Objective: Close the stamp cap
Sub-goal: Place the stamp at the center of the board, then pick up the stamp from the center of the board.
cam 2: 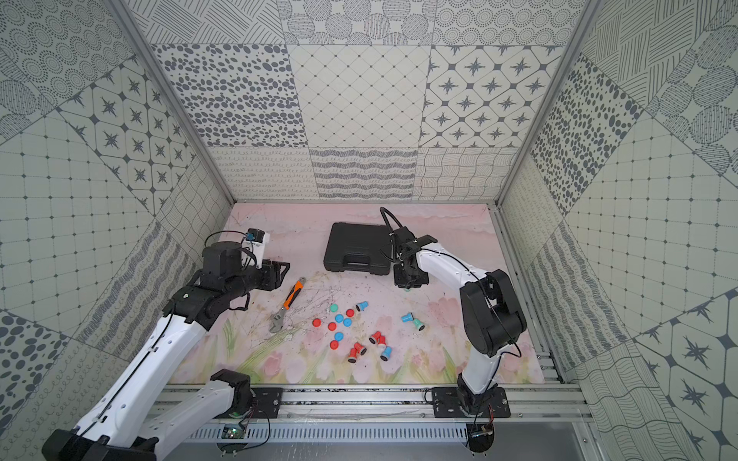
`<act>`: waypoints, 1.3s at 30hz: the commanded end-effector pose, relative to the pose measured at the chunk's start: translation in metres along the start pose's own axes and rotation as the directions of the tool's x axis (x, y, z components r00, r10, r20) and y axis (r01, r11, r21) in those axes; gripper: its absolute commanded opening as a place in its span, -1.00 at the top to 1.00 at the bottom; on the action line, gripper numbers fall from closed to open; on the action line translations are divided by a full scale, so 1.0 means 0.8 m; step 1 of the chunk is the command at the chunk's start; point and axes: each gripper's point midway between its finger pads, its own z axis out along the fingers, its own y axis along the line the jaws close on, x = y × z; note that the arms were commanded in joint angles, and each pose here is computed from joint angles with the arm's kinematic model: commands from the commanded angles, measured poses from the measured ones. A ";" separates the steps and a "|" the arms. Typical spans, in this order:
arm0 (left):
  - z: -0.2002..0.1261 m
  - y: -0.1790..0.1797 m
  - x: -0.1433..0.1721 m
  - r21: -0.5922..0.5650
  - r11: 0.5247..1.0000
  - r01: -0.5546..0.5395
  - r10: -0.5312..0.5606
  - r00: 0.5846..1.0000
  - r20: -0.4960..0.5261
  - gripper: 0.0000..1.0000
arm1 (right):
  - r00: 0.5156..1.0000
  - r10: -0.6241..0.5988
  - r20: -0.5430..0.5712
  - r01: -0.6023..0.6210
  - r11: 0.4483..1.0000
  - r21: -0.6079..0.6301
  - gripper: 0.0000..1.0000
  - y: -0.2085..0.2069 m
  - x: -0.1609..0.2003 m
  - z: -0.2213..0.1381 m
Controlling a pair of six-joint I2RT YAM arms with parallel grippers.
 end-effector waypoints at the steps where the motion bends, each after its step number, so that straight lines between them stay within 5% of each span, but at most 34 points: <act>1: 0.001 0.002 0.005 -0.004 1.000 -0.017 0.017 1.000 -0.019 -0.25 | 0.998 -0.048 0.030 0.048 0.999 0.000 0.99 0.007 -0.025 0.007; 12: 0.004 0.002 0.007 -0.005 1.000 -0.015 0.015 0.999 -0.030 -0.25 | 1.000 -0.028 -0.006 0.028 1.000 -0.012 0.76 0.010 -0.030 0.047; 20: 0.005 0.003 0.007 -0.006 1.000 -0.014 0.014 0.999 -0.034 -0.25 | 1.000 -0.025 0.015 0.025 1.000 -0.013 0.31 0.009 -0.034 0.036; 30: 0.005 0.002 0.008 -0.004 1.000 -0.015 0.015 0.999 -0.033 -0.25 | 0.998 -0.036 0.049 0.036 0.999 -0.008 0.26 0.000 -0.034 -0.007; 39: 0.004 0.002 0.006 -0.003 1.000 -0.015 0.015 0.999 -0.029 -0.26 | 0.995 -0.098 -0.008 0.098 0.995 -0.002 0.27 -0.009 0.031 -0.035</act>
